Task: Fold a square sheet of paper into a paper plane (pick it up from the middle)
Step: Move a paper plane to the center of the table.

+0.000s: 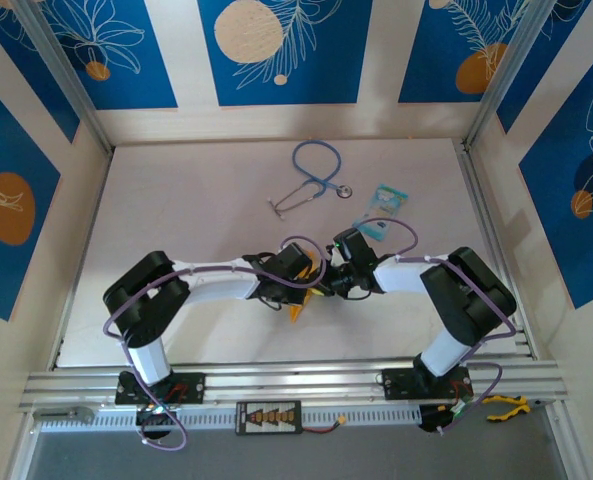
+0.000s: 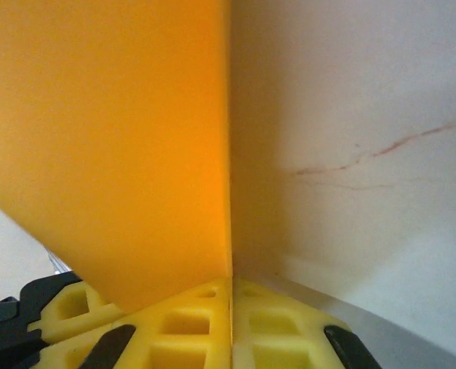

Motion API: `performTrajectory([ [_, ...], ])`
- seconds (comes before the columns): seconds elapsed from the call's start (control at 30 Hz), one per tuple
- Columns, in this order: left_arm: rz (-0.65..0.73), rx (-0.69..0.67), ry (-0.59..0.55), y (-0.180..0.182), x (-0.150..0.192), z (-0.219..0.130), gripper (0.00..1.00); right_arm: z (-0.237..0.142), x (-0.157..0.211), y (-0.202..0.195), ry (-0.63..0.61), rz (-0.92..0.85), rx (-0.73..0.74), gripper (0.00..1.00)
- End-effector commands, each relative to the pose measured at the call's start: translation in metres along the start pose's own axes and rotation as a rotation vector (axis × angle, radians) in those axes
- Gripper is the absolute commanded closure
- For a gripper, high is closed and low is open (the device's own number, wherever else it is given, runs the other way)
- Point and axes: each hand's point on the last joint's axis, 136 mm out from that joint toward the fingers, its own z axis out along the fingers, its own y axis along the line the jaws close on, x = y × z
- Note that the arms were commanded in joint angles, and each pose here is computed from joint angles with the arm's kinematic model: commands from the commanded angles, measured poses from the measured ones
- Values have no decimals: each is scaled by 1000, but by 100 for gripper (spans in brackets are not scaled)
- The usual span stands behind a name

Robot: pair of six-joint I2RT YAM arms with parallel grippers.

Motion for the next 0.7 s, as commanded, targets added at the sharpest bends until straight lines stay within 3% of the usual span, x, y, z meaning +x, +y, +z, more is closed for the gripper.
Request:
performTrajectory([
  [0.0, -11, -63, -32, 8, -6, -5, 94, -10, 3, 0, 1, -11, 7, 89],
  [0.2, -32, -162, -61, 27, -15, -15, 97, -33, -2, 2, -57, -36, 18, 78],
  [0.67, -59, -295, -13, 70, -45, -14, 99, -61, 3, -22, -143, 20, 39, 74],
])
